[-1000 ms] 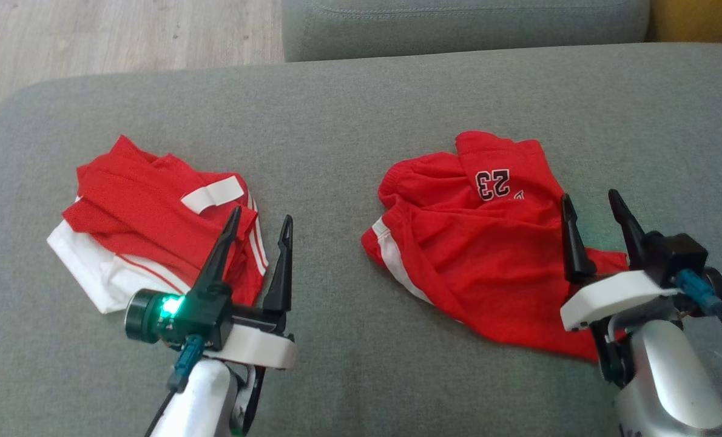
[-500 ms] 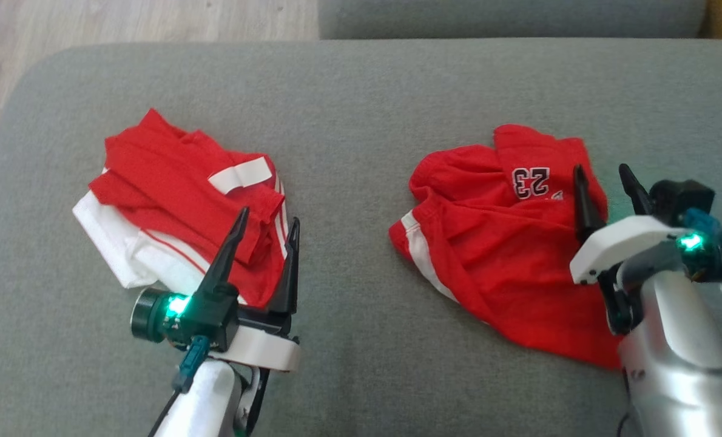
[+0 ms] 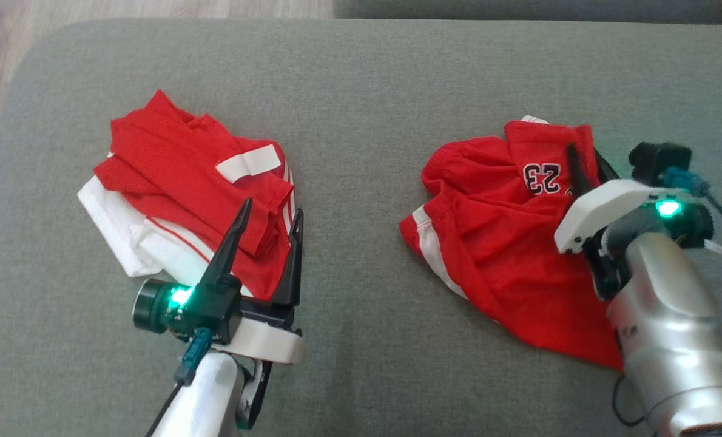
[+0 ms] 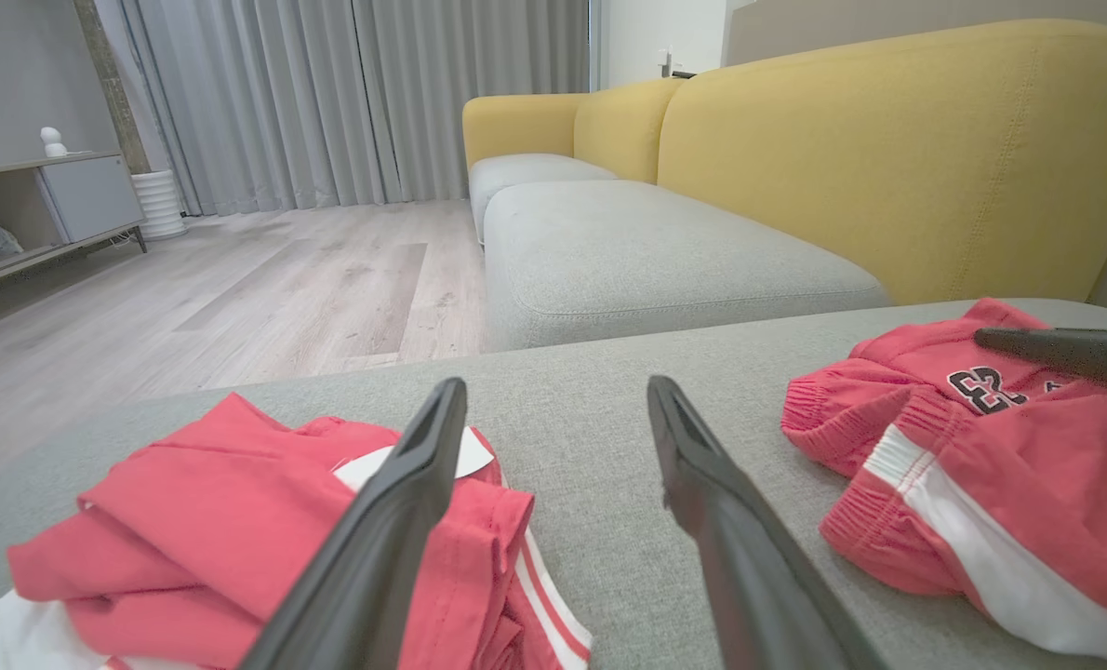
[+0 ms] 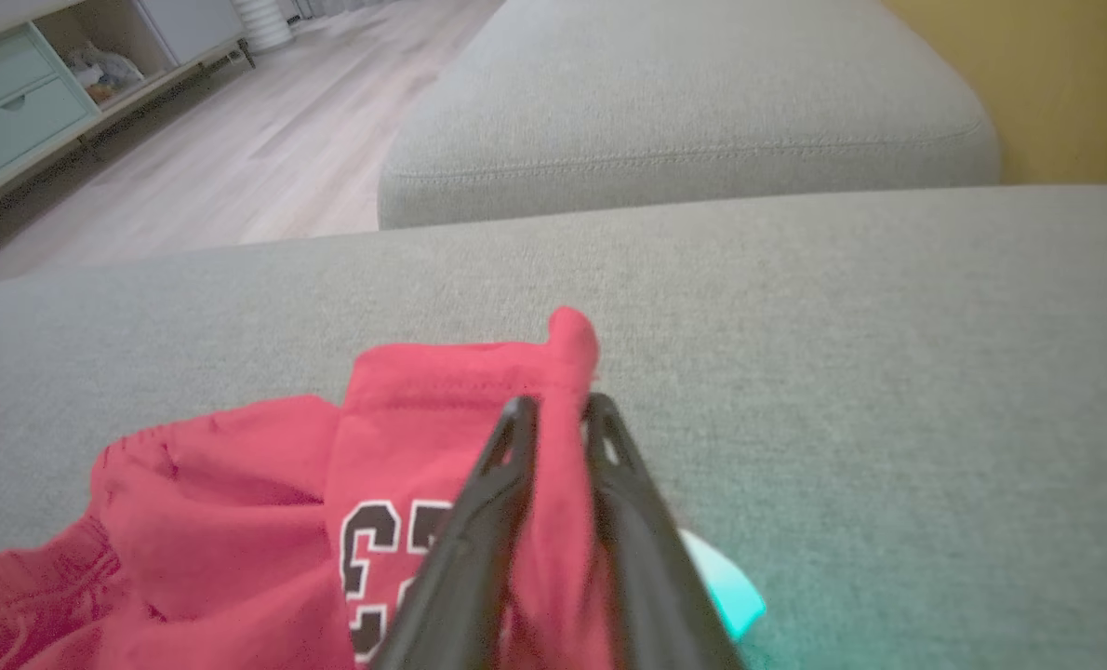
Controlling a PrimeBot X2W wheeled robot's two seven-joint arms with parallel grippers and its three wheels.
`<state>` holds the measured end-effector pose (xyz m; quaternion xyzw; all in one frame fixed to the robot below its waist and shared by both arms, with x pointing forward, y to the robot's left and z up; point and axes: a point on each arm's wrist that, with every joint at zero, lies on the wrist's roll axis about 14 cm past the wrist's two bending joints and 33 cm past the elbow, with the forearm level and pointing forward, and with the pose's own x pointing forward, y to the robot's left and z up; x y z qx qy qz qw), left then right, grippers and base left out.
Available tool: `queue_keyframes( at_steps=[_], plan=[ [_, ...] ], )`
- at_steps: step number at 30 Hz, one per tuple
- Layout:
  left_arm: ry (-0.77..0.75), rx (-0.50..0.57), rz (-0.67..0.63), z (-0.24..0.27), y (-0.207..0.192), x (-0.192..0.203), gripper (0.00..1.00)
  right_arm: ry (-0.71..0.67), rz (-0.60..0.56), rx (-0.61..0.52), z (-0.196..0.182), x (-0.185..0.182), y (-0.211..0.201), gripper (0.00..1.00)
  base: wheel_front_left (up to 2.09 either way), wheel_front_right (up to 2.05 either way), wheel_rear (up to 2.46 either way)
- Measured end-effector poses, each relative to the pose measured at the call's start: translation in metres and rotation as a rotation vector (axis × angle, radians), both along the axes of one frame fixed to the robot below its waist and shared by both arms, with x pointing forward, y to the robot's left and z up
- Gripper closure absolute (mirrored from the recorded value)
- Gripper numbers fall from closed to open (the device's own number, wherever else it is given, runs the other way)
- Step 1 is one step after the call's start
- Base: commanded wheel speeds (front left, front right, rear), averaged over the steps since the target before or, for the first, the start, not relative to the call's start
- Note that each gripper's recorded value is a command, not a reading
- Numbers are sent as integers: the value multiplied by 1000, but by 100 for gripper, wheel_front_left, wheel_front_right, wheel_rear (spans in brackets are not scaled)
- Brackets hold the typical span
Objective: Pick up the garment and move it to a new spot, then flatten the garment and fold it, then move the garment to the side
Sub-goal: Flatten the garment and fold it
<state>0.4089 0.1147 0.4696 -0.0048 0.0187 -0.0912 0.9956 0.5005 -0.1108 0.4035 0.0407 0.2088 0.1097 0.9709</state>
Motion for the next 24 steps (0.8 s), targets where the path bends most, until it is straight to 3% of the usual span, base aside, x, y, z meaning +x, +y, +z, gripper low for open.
queue_keyframes(
  at_steps=[4, 10, 16, 22, 23, 24],
  plan=[
    [-10, -3, -11, 3, -4, 1, 0, -89, -21, -16, 22, 11, -16, 100, 0, 0, 0],
    [-32, -8, -32, 11, -12, 1, 0, -218, -139, -39, 63, 27, -69, 100, 0, 0, 0],
    [-15, -10, -32, 5, -12, 3, 0, -225, -249, -100, 72, 41, -120, 100, 0, 0, 0],
    [4, -6, -19, -3, -7, 8, 0, -222, -303, -147, 81, 65, -143, 100, 0, 0, 0],
    [3, -5, -16, -3, -6, 10, 0, -210, -302, -161, 80, 69, -144, 9, 0, 0, 0],
    [2, -4, -13, -3, -5, 11, 0, -200, -292, -191, 78, 71, -145, 0, 0, 0, 0]
  ],
)
